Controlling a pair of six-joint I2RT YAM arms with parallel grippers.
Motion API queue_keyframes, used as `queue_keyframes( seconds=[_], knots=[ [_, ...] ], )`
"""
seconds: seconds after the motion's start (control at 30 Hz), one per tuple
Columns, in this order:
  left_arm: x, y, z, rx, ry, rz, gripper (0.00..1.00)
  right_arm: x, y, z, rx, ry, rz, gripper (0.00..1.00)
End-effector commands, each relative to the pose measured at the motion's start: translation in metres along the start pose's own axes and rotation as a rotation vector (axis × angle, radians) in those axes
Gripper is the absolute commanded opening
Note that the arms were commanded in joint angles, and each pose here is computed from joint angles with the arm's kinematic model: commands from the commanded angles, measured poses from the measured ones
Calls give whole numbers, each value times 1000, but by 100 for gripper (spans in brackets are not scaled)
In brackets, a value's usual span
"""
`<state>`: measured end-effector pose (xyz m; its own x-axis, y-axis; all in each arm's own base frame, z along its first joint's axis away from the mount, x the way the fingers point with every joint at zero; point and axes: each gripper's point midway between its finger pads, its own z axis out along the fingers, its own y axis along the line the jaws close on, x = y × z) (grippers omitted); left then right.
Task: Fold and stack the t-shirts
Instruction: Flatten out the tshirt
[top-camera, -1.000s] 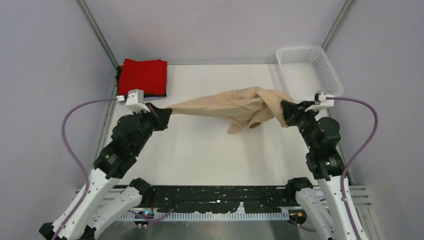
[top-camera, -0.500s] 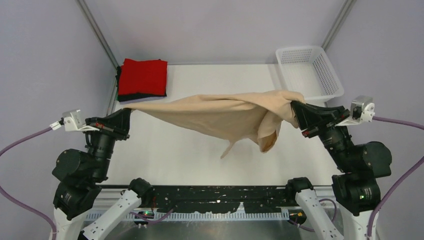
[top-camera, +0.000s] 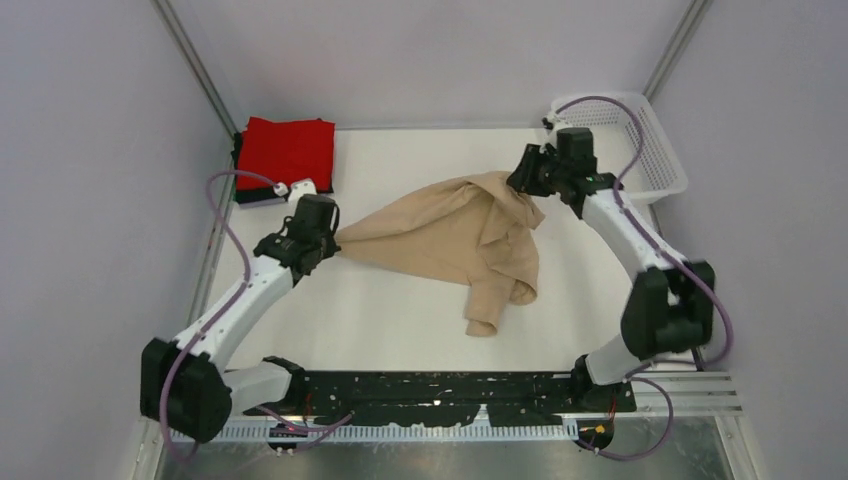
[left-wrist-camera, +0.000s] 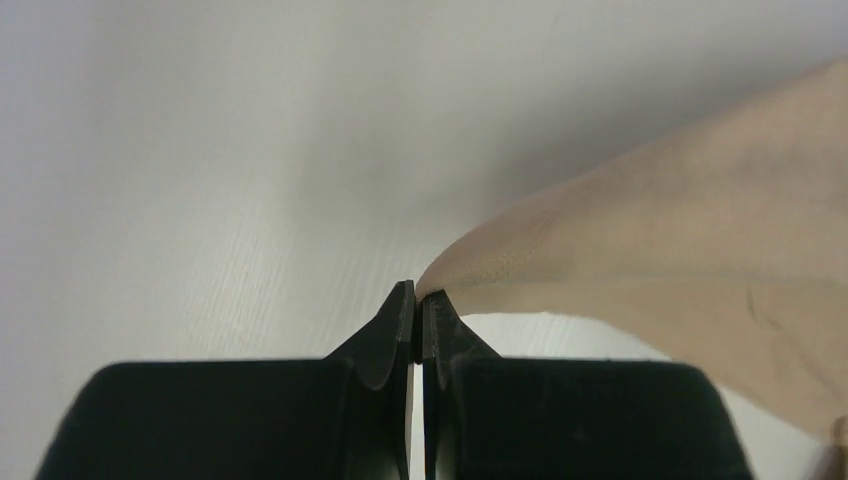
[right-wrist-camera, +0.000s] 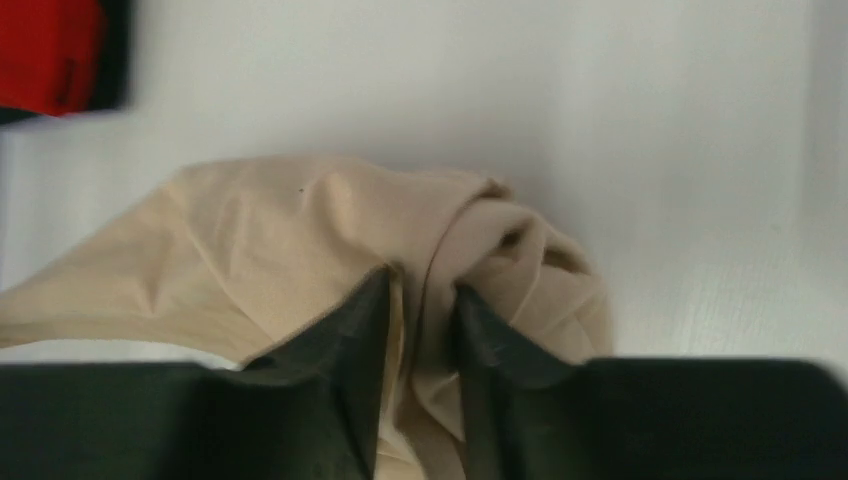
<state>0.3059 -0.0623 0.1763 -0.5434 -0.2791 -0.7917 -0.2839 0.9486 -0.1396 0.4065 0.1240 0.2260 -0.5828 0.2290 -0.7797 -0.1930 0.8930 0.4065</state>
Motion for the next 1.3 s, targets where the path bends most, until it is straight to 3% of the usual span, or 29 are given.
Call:
queue_keyframes(
  seconds=[0.0, 0.1, 0.13, 0.17, 0.37, 0.53, 0.57, 0.6, 0.67, 0.83, 0.97, 1.2, 1.27],
  knots=[
    [37, -5, 28, -5, 162, -37, 0, -16, -27, 80, 123, 30, -94, 51],
    [49, -4, 38, -24, 206, -36, 0, -28, -31, 87, 246, 52, -187, 85],
    [51, -1, 39, -39, 208, -41, 0, -30, -20, 83, 248, 36, -216, 89],
    [53, 3, 40, -56, 206, -51, 0, -24, -26, 80, 288, 29, -236, 99],
    [55, 7, 35, -18, 180, -126, 0, 16, -18, 5, 365, -32, -164, 95],
    [53, 4, 28, 29, 150, -158, 0, 123, -22, -64, 316, 61, 17, 99],
    [53, 4, 27, 33, 147, -162, 0, 132, -16, -78, 280, 52, 63, 98],
    [53, 3, 25, 41, 143, -166, 0, 169, -20, -83, 264, 138, 100, 94],
    [52, 2, 23, 58, 136, -177, 0, 201, -11, -96, 178, 193, 138, 87],
    [50, 0, 18, 87, 113, -195, 0, 250, 12, -104, 4, 287, 159, 71],
    [50, 3, 16, 77, 106, -200, 0, 272, 25, -94, -62, 319, 167, 62],
    [52, 3, 16, 81, 114, -201, 0, 304, 24, -74, -46, 385, 157, 55],
    [51, 2, 16, 80, 115, -200, 0, 306, 15, -66, 0, 365, 161, 49]
  ],
)
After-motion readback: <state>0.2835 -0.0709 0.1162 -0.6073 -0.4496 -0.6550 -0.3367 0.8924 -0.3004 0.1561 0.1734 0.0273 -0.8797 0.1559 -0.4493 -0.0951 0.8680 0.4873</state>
